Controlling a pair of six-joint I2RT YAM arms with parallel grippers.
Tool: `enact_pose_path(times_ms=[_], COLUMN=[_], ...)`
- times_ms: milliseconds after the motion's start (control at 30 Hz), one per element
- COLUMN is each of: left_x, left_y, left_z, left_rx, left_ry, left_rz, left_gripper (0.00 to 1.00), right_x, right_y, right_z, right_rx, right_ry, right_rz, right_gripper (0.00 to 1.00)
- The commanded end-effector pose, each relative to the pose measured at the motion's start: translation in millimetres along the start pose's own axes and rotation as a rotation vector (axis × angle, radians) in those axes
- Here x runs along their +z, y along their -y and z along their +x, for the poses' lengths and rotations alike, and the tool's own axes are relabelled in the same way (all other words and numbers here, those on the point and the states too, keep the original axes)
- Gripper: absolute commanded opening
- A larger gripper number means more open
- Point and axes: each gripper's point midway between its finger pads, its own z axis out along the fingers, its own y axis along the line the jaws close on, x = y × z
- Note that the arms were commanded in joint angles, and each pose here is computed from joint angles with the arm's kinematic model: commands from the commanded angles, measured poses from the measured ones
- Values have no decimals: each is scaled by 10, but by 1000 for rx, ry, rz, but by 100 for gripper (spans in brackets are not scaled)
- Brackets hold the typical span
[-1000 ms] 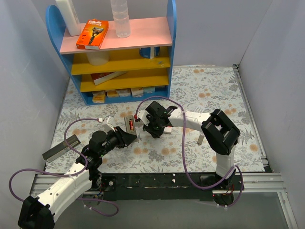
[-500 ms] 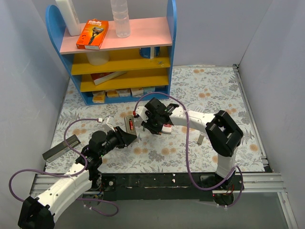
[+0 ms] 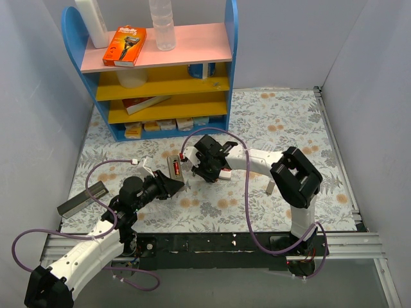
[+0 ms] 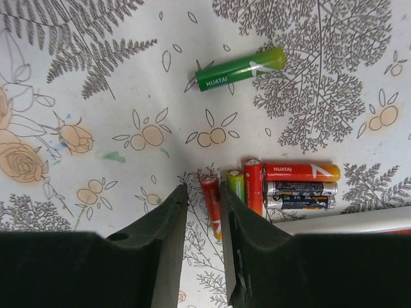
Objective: Load the batteries into the remote control
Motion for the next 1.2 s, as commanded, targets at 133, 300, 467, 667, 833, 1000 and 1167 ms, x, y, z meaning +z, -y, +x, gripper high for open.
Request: enact_pose_path(times_ms=[133, 300, 467, 667, 833, 1000, 1167], left_x=[-27, -34, -41, -39, -47, -52, -61], left_y=[176, 180, 200, 212, 207, 203, 189], left_z=[-155, -149, -146, -146, -144, -159, -173], left_rx=[17, 19, 21, 29, 34, 35, 36], left_ry=[46, 44, 44, 41, 41, 47, 52], left_rz=[46, 50, 61, 67, 64, 59, 46], left_gripper=[0, 0, 0, 0, 0, 0, 0], right_x=[90, 53, -52, -123, -159, -338, -688], right_y=[-23, -123, -352, -524, -502, -479, -393], right_z=[171, 262, 379, 599, 635, 308, -63], right_rx=[-19, -91, -244, -389, -423, -339, -98], right_ry=[-51, -77, -102, -148, -166, -63, 86], right_rz=[-1, -65, -173, -248, -215, -155, -17], right_gripper=[33, 27, 27, 27, 33, 50, 71])
